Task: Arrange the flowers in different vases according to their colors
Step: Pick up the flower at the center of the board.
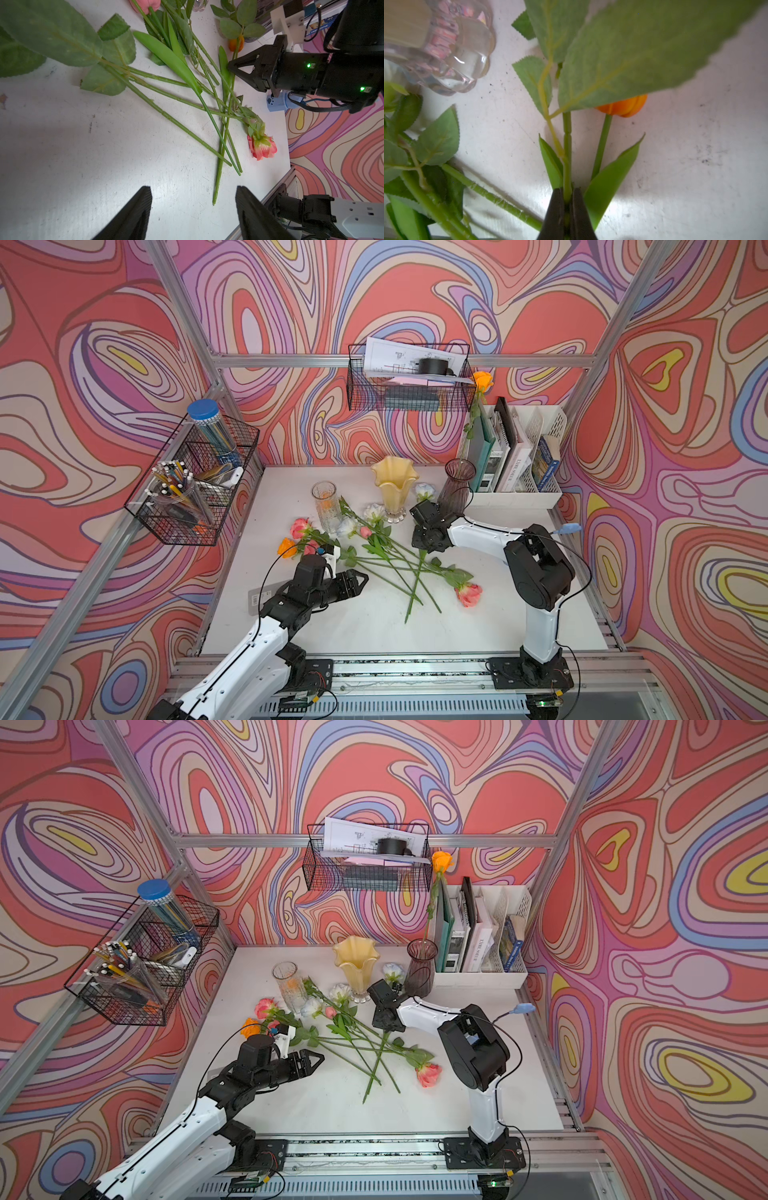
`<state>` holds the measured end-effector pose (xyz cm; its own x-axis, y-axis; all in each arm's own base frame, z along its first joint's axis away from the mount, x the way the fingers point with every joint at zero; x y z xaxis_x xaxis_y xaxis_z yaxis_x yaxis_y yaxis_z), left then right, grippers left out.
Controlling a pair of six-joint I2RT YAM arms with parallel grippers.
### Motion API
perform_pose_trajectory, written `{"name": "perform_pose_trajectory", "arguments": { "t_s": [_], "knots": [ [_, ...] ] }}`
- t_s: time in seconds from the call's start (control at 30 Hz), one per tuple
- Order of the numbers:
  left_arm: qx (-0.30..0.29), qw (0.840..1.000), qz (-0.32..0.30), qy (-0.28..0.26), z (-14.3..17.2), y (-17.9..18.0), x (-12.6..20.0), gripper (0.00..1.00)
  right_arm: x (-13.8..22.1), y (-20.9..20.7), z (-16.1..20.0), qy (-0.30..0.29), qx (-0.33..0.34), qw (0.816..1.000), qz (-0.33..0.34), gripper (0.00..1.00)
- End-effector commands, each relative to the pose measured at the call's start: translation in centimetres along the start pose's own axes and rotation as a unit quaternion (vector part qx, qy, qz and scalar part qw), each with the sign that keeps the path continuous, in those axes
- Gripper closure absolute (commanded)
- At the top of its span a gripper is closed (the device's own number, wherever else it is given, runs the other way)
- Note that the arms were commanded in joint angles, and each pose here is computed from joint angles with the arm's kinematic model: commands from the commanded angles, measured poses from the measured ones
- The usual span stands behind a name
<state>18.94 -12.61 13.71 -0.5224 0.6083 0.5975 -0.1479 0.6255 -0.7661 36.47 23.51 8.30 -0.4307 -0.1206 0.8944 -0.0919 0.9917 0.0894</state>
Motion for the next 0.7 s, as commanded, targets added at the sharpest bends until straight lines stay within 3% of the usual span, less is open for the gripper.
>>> {"name": "perform_pose_trajectory", "arguments": {
  "t_s": [0.0,0.2,0.43,0.67],
  "knots": [
    [-0.002,1.0,-0.009,0.004,0.2,0.6,0.0,0.3,2.5,-0.2,-2.5,-0.077,-0.012,0.997,0.0,1.0],
    [-0.003,1.0,-0.008,0.005,0.3,0.6,0.0,0.3,7.6,-1.1,-4.7,-0.221,-0.03,0.975,-0.014,1.0],
    [-0.002,1.0,-0.006,0.008,0.3,0.6,-0.2,0.3,12.8,-0.7,-6.9,-0.368,0.01,0.929,-0.041,1.0],
    [-0.002,1.0,-0.007,0.01,0.3,0.7,-0.3,0.3,17.5,-1.0,-8.8,-0.481,0.033,0.876,-0.005,1.0]
  ]
}}
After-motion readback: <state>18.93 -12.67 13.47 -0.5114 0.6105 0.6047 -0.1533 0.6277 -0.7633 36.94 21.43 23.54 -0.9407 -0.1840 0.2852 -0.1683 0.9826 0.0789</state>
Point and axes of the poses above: each gripper's point midway between its finger pads, its own x axis back along the fingers, its own y axis along the line the jaws close on, z = x × y, the point moved 5 cm from there along x, back along the fingers, and after that the axes turned 15 degrees about x, right-handed, at the moved point
